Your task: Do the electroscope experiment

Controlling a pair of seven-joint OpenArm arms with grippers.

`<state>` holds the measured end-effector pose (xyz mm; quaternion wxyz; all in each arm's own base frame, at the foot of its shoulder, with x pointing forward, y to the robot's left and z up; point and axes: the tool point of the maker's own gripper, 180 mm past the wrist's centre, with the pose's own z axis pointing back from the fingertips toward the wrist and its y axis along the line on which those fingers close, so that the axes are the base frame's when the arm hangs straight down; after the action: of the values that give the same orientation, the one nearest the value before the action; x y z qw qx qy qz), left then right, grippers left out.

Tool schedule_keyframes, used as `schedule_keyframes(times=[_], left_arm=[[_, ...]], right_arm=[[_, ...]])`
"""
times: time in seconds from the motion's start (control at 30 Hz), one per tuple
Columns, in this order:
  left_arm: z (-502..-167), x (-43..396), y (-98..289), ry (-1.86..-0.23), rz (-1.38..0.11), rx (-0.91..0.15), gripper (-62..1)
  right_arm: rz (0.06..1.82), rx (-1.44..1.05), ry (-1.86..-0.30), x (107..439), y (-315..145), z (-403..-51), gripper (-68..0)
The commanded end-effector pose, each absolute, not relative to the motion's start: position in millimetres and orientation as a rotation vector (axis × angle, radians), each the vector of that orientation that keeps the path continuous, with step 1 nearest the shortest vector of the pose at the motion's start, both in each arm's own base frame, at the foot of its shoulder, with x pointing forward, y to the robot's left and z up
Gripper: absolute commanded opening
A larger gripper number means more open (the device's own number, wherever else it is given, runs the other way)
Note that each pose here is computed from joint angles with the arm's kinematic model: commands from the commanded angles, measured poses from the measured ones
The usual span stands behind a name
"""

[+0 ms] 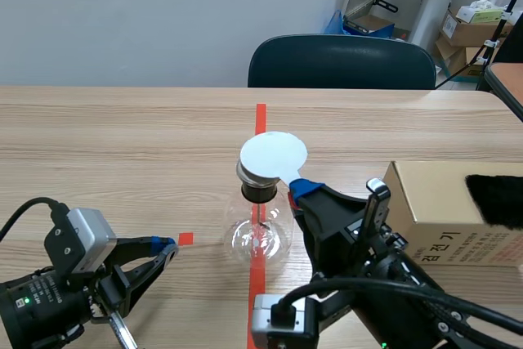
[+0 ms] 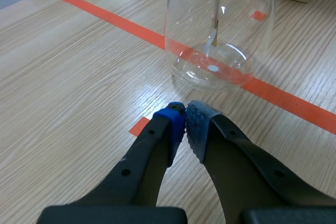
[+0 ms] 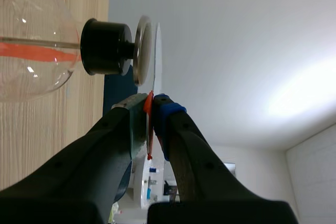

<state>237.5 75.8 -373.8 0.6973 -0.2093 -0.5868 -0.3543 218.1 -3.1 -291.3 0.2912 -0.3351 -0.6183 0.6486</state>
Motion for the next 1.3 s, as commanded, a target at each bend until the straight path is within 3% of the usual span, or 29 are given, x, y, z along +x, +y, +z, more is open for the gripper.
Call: schedule_keyframes(times=[0.0, 0.8, 1.27], left_arm=[[-363, 239, 67, -1.350, -0.783, -0.497, -55.4], [-365, 235, 48, -1.344, -0.788, -0.533, -55.4], [-368, 236, 48, -1.330, -0.795, -0.526, -55.4]], right_arm=[[1.730, -0.921, -1.685, 220, -2, -281, -65.8], [1.740, -0.912, -1.693, 219, -1, -281, -65.8], [1.489, -1.130, -1.474, 248, -52, -276, -65.8]])
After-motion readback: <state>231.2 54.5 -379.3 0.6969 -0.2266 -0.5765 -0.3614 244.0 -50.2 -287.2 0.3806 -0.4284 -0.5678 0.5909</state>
